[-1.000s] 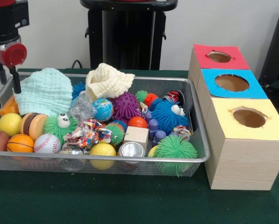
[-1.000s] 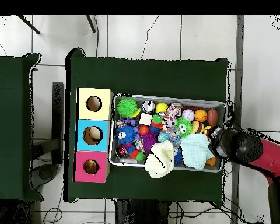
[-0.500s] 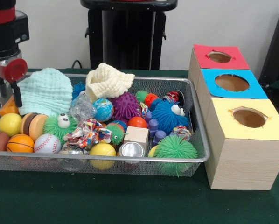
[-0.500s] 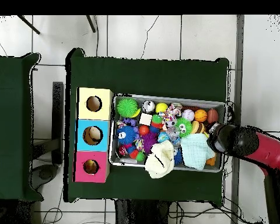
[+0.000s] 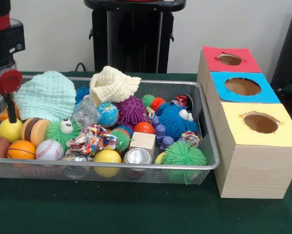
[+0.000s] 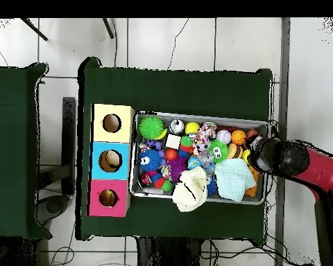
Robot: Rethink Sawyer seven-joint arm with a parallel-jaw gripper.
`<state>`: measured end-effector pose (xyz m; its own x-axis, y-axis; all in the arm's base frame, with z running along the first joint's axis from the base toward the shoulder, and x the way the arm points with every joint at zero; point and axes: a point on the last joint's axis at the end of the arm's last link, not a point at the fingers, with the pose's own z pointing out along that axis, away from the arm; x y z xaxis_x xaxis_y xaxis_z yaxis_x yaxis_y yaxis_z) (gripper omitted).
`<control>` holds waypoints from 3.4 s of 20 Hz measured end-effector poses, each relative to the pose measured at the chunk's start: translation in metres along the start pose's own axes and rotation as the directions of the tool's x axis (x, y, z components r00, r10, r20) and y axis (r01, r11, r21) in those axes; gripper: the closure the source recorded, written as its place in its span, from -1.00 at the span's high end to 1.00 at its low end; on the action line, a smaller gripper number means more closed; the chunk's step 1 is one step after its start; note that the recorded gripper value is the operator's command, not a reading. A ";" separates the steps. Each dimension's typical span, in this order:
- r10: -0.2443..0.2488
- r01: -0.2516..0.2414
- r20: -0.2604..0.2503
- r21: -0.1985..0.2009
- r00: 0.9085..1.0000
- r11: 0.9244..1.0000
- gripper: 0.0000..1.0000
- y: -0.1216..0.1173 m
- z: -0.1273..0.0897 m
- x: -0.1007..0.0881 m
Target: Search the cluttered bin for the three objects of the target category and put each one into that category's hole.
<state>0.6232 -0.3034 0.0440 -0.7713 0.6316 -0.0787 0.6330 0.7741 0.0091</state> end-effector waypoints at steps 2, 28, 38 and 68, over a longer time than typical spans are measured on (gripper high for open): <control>-0.001 0.001 0.001 0.000 1.000 1.000 1.00 0.000 -0.001 0.000; -0.069 0.071 -0.070 0.028 0.995 0.997 1.00 -0.027 -0.020 0.108; -0.156 0.158 -0.060 0.024 0.986 0.987 1.00 -0.013 0.028 0.131; -0.167 0.169 -0.031 0.072 0.985 0.983 -1.00 -0.015 0.044 0.115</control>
<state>0.5283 -0.2440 -0.0090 -0.8678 0.4945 -0.0483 0.4969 0.8645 -0.0763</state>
